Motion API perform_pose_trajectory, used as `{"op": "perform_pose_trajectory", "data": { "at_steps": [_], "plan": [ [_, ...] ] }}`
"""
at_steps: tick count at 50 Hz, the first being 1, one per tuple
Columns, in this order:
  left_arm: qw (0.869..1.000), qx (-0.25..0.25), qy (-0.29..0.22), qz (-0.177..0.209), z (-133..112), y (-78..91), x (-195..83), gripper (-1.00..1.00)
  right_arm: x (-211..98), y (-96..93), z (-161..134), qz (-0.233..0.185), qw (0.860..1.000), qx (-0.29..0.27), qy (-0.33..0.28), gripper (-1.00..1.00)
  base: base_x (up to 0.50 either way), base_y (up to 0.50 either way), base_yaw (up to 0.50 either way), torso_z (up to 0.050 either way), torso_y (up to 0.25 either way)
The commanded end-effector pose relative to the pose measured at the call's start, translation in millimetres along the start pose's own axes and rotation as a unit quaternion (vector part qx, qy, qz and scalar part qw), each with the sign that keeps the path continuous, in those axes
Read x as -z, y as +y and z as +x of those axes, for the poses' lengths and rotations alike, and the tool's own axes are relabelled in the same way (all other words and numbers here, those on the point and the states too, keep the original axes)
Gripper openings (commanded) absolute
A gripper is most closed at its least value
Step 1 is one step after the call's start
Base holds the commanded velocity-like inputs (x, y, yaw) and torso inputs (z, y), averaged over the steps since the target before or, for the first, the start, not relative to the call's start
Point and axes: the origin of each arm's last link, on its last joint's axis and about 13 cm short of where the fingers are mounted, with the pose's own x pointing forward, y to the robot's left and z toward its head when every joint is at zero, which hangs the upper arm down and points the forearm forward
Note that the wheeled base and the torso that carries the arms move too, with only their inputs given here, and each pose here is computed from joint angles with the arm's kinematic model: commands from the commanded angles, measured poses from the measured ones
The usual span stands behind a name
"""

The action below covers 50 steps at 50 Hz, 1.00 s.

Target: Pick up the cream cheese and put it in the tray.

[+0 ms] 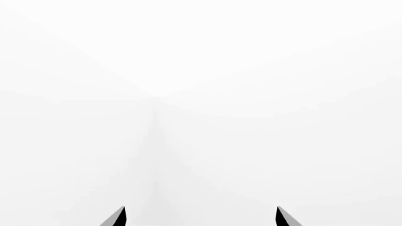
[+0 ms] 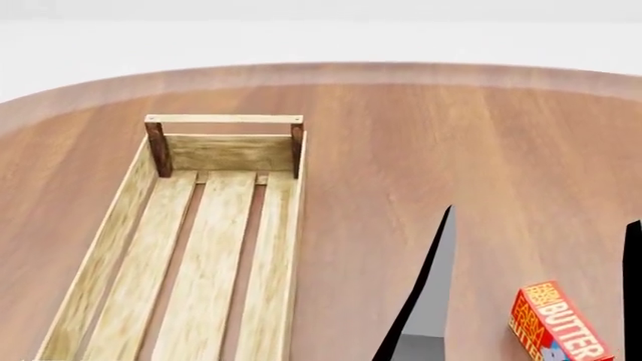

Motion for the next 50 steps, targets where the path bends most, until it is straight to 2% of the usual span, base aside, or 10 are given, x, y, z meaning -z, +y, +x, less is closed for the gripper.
{"op": "perform_pose_trajectory", "data": {
  "at_steps": [1, 8, 36, 42, 45, 50],
  "plan": [
    [1.0, 0.0, -0.001, 0.0, 0.0, 0.0, -0.2, 1.0, -0.3, -0.2, -0.1, 0.002, 1.0, 0.001, -0.001, 1.0, 0.29, -0.21, 0.0, 0.0, 0.0],
    [1.0, 0.002, -0.001, -0.001, 0.3, -0.4, -0.3, 1.0, 1.0, -0.1, 0.1, -0.008, 1.0, -0.003, -0.005, 1.0, 0.3, -0.13, 0.0, 0.0, 0.001],
    [1.0, 0.007, -0.002, -0.003, 0.3, -1.2, -0.6, 1.0, 2.8, 1.0, 0.4, -0.017, 1.0, -0.003, 0.001, 1.0, 0.5, 0.0, 0.0, 0.0, 0.001],
    [1.0, 0.007, -0.002, -0.003, 0.0, -1.1, -0.7, 1.0, 2.7, 1.1, 0.0, -0.014, 1.0, -0.003, -0.001, 1.0, 0.02, 0.0, 0.0, 0.0, 0.0],
    [1.0, 0.007, -0.002, -0.004, 0.0, -1.1, -0.6, 1.0, 5.1, -0.1, 1.6, -0.035, 0.999, 0.004, -0.005, 1.0, 0.0, 0.0, 0.0, 0.0, 0.0],
    [1.0, 0.007, -0.003, -0.004, 0.3, -1.2, -0.7, 1.0, 3.4, -0.8, 1.3, -0.024, 1.0, 0.008, -0.006, 1.0, 0.0, 0.25, 0.0, 0.0, 0.0]
  ]
}}
